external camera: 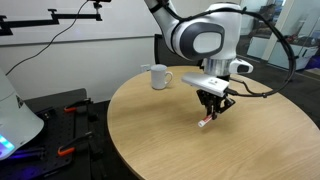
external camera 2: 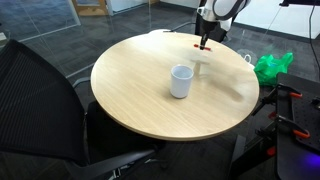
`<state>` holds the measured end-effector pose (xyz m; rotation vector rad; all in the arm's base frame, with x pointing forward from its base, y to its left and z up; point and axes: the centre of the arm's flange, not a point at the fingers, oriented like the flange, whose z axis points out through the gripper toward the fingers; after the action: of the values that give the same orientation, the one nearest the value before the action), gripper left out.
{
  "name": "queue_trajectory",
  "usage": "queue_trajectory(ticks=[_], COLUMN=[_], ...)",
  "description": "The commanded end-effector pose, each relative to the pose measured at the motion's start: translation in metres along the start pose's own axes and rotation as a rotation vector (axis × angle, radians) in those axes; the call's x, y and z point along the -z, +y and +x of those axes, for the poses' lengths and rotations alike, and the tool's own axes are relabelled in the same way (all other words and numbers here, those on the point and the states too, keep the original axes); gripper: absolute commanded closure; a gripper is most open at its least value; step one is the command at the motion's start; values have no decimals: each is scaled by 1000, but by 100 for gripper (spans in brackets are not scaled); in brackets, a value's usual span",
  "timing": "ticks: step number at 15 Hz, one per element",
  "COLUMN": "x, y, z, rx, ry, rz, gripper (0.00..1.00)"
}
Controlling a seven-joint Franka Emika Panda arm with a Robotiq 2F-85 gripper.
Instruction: Put the marker in the mug and then remove it and put it on the table
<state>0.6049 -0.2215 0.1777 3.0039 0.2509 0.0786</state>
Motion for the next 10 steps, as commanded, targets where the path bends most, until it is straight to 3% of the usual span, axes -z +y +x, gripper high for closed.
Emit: queue_trajectory(ticks=[1,10], x=[43,100], y=[-21,-80], z=[11,44], rx=[35,240], ry=[63,183], rz=[20,111], gripper=[95,95])
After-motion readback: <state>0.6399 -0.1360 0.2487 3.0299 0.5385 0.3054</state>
